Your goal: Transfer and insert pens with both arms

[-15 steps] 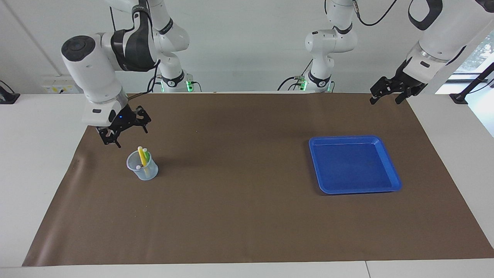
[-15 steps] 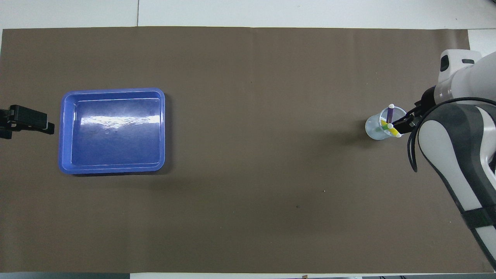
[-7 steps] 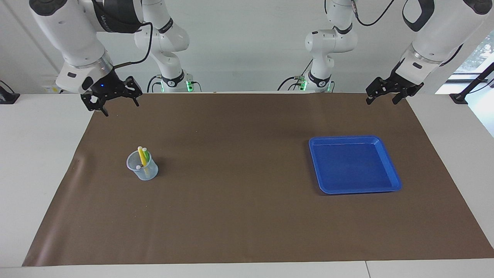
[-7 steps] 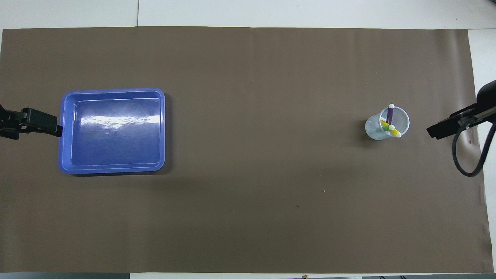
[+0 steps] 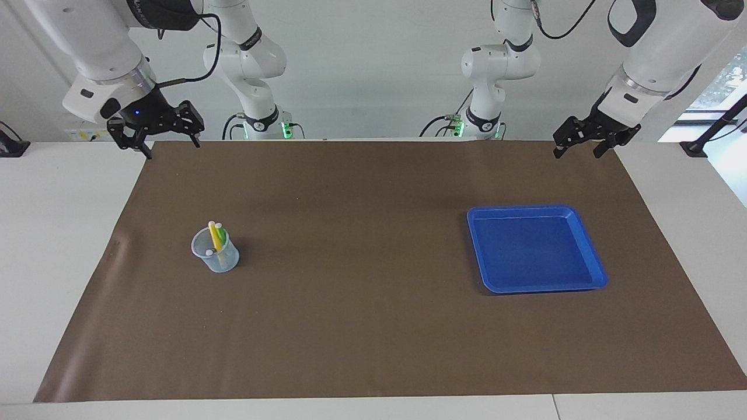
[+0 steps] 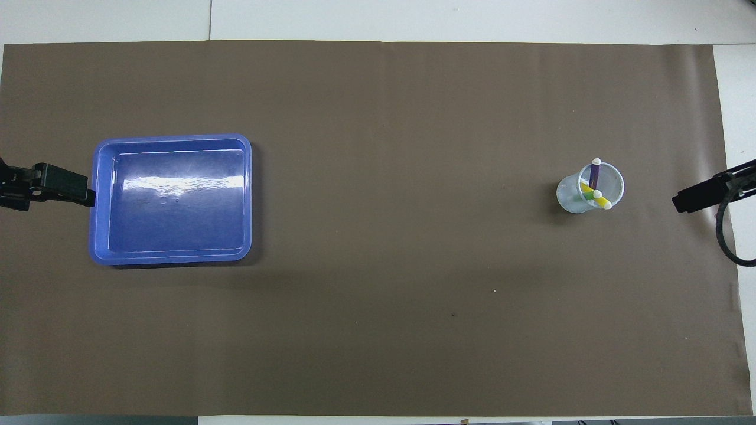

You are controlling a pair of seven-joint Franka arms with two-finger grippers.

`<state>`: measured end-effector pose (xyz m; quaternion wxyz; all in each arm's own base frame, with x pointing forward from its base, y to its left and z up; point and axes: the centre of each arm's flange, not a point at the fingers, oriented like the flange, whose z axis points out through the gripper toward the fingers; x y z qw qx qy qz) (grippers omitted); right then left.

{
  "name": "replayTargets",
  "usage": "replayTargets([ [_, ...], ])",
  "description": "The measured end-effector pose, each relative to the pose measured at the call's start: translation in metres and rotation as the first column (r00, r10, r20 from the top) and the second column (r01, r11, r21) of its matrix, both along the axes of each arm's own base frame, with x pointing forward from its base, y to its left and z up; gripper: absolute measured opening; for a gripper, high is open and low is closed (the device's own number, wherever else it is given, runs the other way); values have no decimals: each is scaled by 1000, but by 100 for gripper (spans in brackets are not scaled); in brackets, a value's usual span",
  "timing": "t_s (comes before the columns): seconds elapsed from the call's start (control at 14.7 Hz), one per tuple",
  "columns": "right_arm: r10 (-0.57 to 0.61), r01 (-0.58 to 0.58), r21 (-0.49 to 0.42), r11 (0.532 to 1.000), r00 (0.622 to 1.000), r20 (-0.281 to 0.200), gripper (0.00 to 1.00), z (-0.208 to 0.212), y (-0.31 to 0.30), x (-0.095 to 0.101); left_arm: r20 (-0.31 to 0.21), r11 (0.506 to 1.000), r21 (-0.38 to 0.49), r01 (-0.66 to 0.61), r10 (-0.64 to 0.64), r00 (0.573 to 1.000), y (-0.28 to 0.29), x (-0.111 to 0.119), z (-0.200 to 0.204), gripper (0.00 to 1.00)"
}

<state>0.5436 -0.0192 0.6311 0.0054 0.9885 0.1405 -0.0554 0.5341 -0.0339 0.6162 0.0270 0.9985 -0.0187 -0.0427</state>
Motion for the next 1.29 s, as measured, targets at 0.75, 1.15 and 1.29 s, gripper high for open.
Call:
replayTargets([
  [0.75,-172,172,-18,985,985,13,100,9,-9,-4,1,999,33,18,-18,1000,-4,0,0,100],
  [1.15,-178,179,-19,984,984,12,100,8,-10,-4,0,999,33,18,-18,1000,-4,0,-1,100],
  [1.29,-178,178,-19,984,984,11,100,8,-10,-4,0,999,33,18,-18,1000,-4,0,-1,100],
])
